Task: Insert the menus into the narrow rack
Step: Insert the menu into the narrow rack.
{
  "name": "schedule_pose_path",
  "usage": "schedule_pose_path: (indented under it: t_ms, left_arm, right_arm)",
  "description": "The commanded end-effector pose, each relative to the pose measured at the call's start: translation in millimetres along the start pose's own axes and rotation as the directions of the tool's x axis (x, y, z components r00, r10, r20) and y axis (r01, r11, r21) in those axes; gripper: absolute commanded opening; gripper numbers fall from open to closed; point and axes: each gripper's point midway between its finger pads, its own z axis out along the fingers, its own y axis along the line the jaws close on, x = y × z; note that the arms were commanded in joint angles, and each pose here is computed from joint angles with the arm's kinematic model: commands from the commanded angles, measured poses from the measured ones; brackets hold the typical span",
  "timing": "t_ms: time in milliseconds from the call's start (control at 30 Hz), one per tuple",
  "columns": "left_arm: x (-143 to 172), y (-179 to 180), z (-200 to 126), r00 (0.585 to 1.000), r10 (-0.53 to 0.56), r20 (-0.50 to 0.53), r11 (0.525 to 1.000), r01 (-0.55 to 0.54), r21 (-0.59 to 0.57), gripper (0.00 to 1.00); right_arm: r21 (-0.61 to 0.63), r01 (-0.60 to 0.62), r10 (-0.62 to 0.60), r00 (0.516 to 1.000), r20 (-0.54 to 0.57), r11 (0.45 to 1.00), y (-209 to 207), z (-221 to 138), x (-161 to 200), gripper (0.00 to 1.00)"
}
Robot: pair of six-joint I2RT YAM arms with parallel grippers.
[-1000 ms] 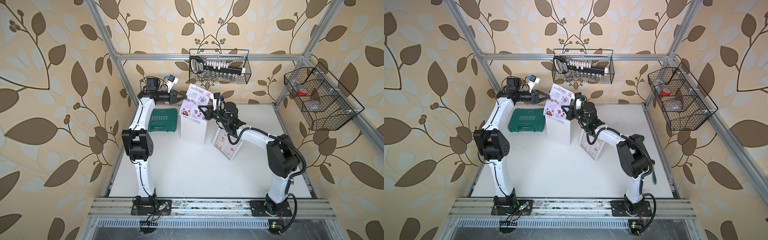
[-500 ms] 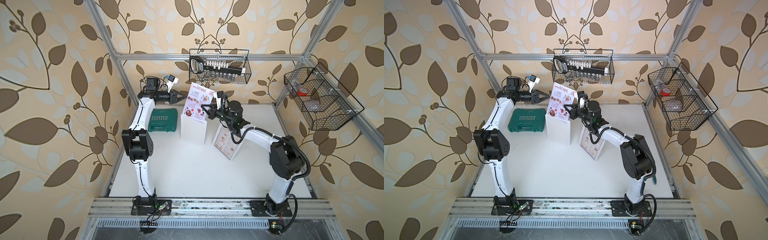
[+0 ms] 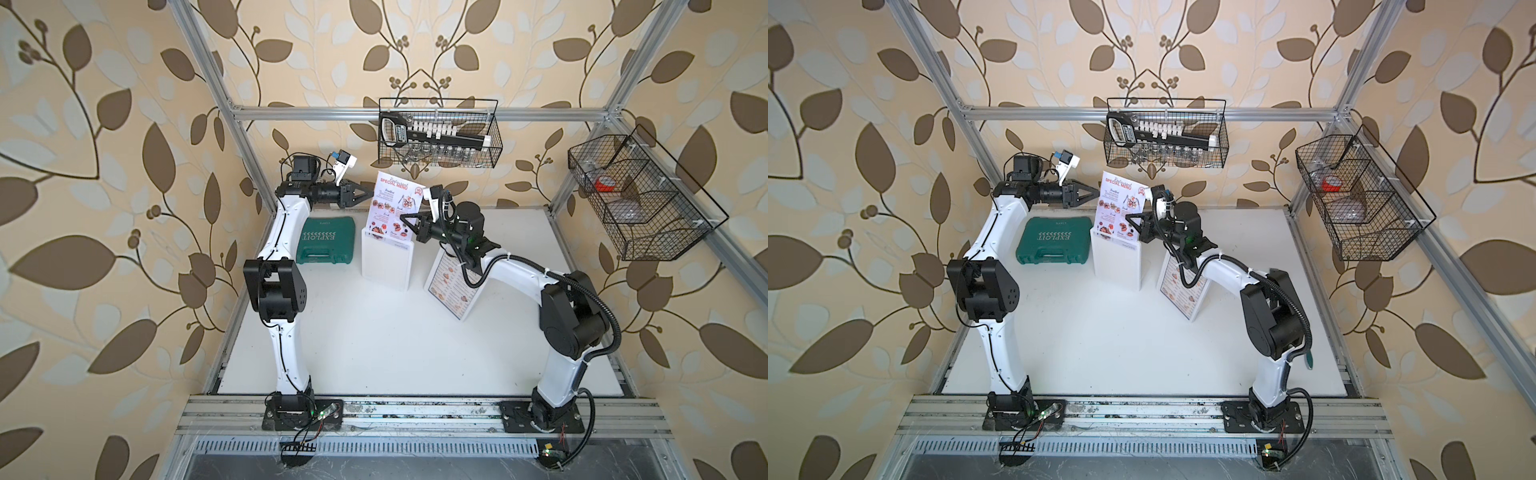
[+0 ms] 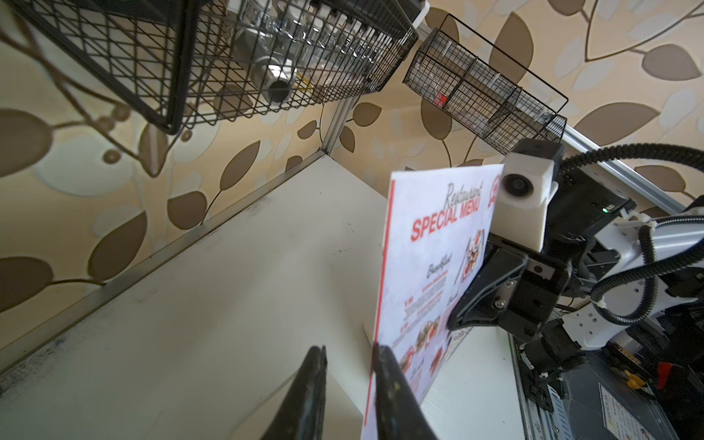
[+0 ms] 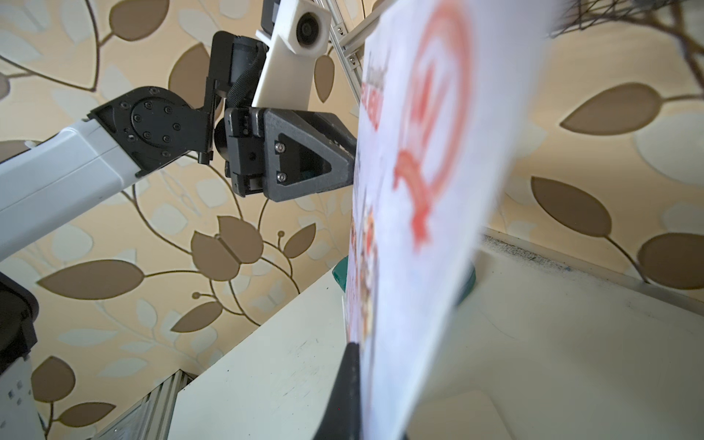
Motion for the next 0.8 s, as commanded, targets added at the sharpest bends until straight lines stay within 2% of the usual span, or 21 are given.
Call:
schedule_pose_path:
  t_ms: [0,767]
  left_arm:
    - [-13.3,-14.2,-9.6,0.999,0.045,0.024,0.999,-0.046,0.014,0.25]
    - [-29.4,-27.4,-16.7,0.996,0.072,0.051,0.997,-0.071,-0.017,0.29]
  right_arm:
    - [-0.034,0.034,-0.034,0.999,-0.013,0.999,10.9,-2.7,-4.3,0.00]
    - [-0.029,0.066,-0.068,0.994,-0.081,0.997,23.8,-10.7,25.7,0.00]
